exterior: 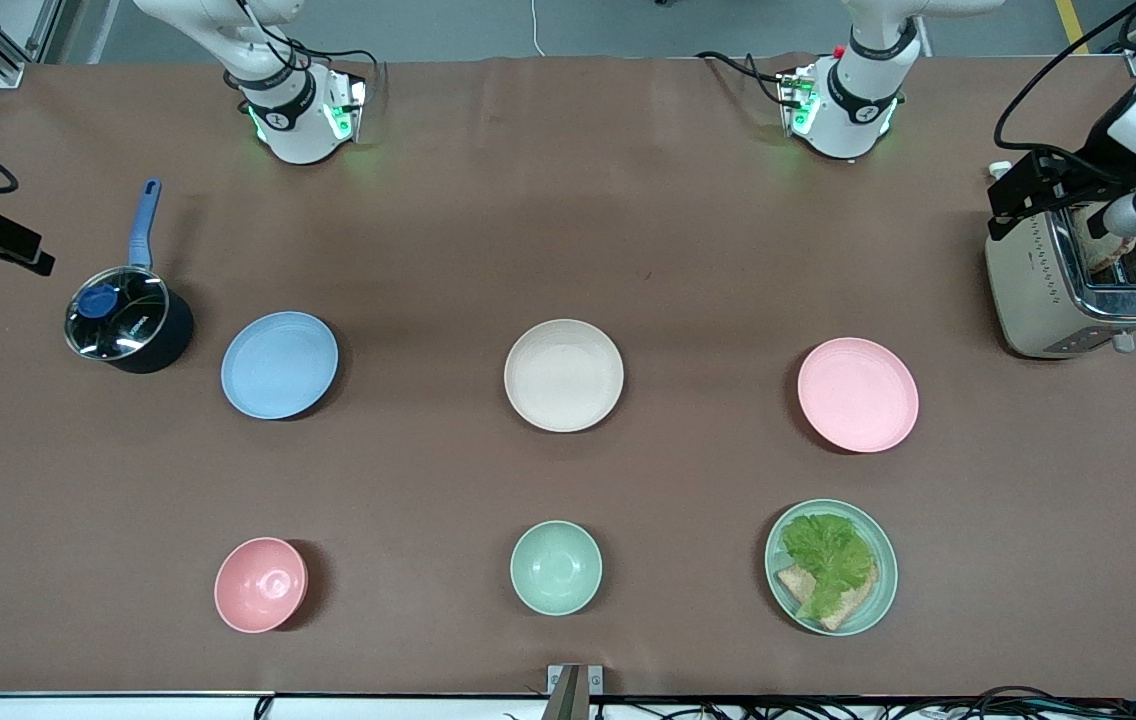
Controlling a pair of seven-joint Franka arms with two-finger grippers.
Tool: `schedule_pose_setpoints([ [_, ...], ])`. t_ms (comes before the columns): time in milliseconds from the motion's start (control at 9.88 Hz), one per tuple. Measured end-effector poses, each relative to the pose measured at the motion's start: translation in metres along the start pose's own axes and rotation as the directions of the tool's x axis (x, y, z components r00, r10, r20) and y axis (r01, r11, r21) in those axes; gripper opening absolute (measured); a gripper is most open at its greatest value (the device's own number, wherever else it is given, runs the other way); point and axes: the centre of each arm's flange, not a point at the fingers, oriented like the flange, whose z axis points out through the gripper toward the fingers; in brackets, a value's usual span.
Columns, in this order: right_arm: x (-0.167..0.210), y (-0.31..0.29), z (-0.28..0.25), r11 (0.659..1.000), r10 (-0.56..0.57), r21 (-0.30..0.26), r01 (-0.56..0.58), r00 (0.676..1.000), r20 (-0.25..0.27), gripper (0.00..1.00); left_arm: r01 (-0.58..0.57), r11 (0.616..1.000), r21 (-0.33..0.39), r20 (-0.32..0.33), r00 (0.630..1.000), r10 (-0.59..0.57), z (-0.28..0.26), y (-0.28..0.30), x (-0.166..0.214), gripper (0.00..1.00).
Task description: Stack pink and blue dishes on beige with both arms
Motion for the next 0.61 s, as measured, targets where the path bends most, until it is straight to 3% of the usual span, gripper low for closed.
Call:
schedule_pose_setpoints([
  [304,0.001,0.003,-0.001,1.000,0.006,0.008,-0.006,1.000,-0.012,1.00,-0.041,0.999,0.001,0.023,0.999,0.041,0.013,-0.018,0.009,1.00],
  [608,0.002,0.003,-0.001,1.000,0.006,0.008,-0.006,1.000,-0.015,1.00,-0.030,1.000,-0.007,0.121,0.992,0.030,0.101,-0.070,0.048,1.00],
])
